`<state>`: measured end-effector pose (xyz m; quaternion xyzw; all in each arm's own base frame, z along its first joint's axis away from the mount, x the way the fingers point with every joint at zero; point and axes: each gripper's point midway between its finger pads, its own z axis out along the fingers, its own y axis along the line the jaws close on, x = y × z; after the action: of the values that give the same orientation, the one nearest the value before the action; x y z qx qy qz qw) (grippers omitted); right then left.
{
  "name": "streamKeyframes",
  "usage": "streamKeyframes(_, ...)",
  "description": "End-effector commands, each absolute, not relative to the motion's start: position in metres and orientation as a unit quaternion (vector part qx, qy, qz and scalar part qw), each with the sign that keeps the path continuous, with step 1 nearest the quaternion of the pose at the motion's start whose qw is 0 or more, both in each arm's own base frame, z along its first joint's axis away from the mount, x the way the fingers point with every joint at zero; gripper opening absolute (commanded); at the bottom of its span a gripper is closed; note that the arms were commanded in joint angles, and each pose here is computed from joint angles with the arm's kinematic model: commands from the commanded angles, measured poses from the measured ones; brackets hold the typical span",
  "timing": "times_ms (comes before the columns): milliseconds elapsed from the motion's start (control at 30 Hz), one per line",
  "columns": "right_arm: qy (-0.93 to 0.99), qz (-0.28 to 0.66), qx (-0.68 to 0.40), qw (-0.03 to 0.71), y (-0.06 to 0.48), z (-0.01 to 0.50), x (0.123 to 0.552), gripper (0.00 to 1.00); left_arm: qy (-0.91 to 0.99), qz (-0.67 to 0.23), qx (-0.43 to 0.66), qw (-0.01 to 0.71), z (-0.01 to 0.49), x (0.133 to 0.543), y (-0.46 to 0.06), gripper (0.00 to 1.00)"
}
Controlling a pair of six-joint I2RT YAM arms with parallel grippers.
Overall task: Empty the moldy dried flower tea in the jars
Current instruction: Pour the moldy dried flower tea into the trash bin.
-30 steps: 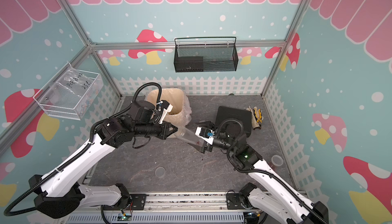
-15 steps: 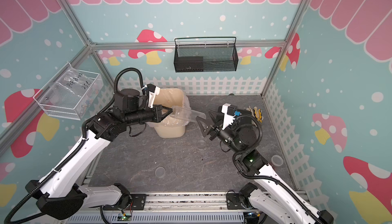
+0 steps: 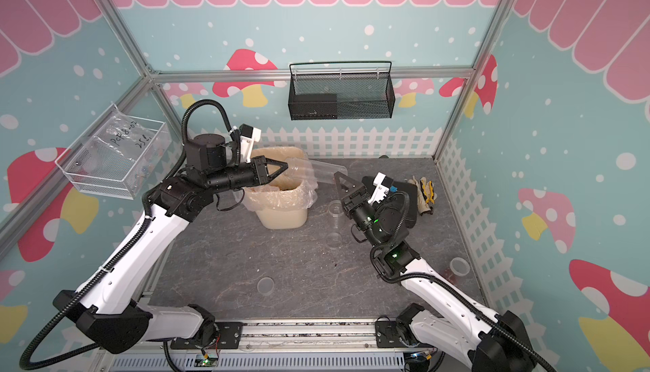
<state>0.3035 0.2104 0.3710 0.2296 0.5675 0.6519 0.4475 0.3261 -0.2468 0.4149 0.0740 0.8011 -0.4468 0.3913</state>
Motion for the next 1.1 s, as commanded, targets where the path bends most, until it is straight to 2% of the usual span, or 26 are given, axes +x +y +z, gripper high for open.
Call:
streamKeyframes(0, 0.513, 0.7, 0.262, 0.422, 0.208, 0.394, 0.306, 0.89, 0.78, -0.472, 0.079, 0.403, 0.433, 0.323, -0.248, 0.0)
streamKeyframes(233, 0.506, 0.704, 0.286, 0.408, 0.213, 0.385, 0.32, 0.9, 0.777, -0.48, 0.075, 0.401, 0.432, 0.321, -0.246, 0.0)
streamKeyframes(500, 0.463, 0.717, 0.293, 0.431, 0.209, 0.397, 0.331, 0.9, 0.781, -0.489, 0.069, 0.382, 0.416, 0.316, -0.248, 0.0)
streamKeyframes(633, 0.453, 0.724, 0.298, 0.427, 0.212, 0.398, 0.338, 0.82, 0.781, -0.498, 0.064, 0.372, 0.411, 0.314, -0.249, 0.0)
streamKeyframes(1067, 0.417, 0.74, 0.309, 0.428, 0.214, 0.395, 0.351, 0.38, 0.788, -0.496, 0.049, 0.362, 0.39, 0.313, -0.246, 0.0)
